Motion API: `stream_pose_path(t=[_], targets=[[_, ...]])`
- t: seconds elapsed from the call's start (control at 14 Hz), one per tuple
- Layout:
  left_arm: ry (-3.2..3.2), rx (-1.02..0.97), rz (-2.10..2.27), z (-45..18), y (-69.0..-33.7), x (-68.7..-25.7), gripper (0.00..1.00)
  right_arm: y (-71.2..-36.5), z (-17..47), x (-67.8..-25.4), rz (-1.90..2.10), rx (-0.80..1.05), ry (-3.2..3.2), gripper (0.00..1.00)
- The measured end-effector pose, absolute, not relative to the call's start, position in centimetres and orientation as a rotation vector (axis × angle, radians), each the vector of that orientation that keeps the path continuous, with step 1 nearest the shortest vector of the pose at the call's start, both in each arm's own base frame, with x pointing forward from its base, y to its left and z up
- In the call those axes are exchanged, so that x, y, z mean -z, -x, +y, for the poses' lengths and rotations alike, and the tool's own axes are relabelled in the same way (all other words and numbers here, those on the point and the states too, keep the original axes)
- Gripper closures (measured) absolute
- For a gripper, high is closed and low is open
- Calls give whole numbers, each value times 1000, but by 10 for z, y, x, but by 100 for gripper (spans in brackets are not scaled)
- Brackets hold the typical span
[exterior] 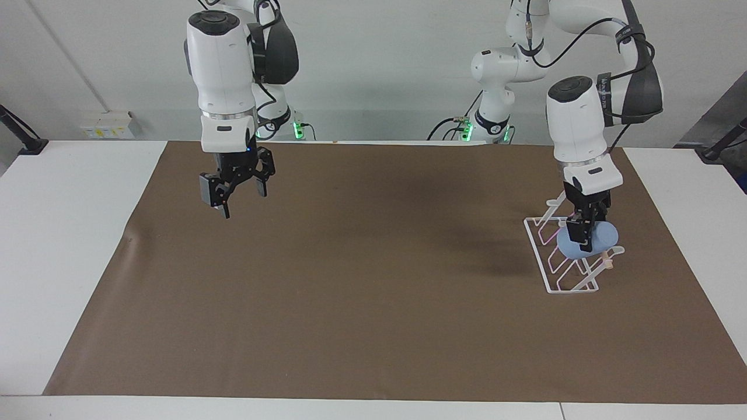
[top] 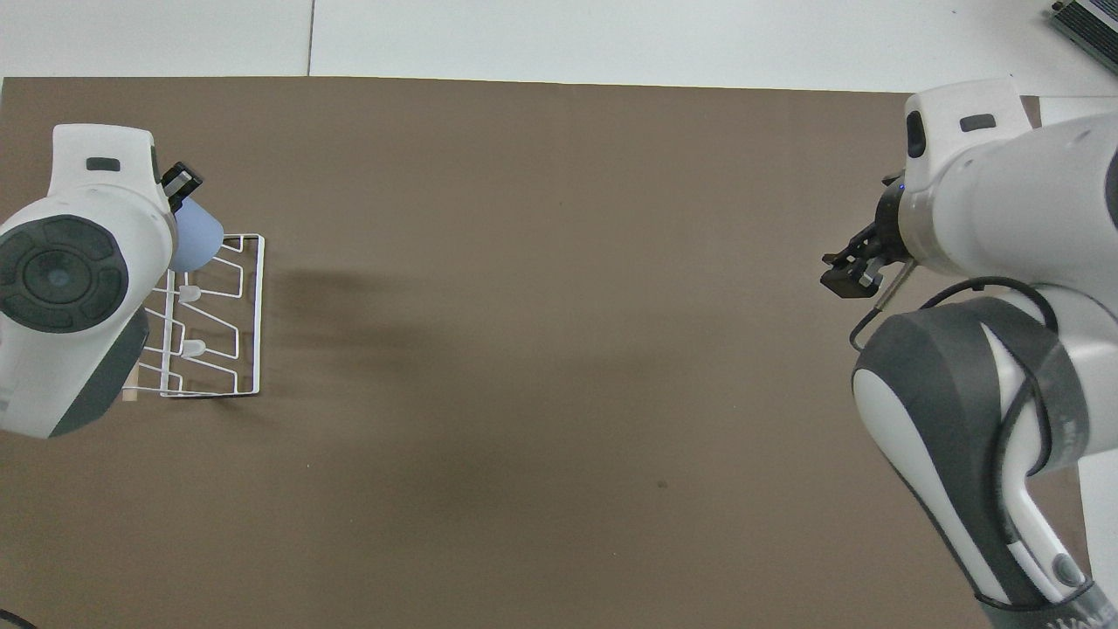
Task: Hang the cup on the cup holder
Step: 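Lower the cup onto the rack peg with the left gripper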
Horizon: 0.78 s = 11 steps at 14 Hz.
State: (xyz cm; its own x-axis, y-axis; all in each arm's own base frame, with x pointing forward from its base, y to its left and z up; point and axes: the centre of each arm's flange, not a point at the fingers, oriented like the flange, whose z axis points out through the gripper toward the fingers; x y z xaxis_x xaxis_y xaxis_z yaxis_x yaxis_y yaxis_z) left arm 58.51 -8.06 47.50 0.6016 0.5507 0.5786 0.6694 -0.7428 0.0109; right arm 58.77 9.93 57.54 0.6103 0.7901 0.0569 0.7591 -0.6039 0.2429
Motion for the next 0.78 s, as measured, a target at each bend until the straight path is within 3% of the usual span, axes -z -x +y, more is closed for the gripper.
stream_pose_path(t=[0.5, 0.64, 0.78], targets=[[2632, 833, -1001, -76, -581, -453, 21, -589, 70, -597, 969, -100, -2823, 0], [2635, 839, -999, -77, -581, -453, 2, -587, 69, -600, 753, -89, -2903, 0], [2639, 843, -995, -79, -581, -454, 0, -586, 61, -599, 534, -87, -2988, 0]])
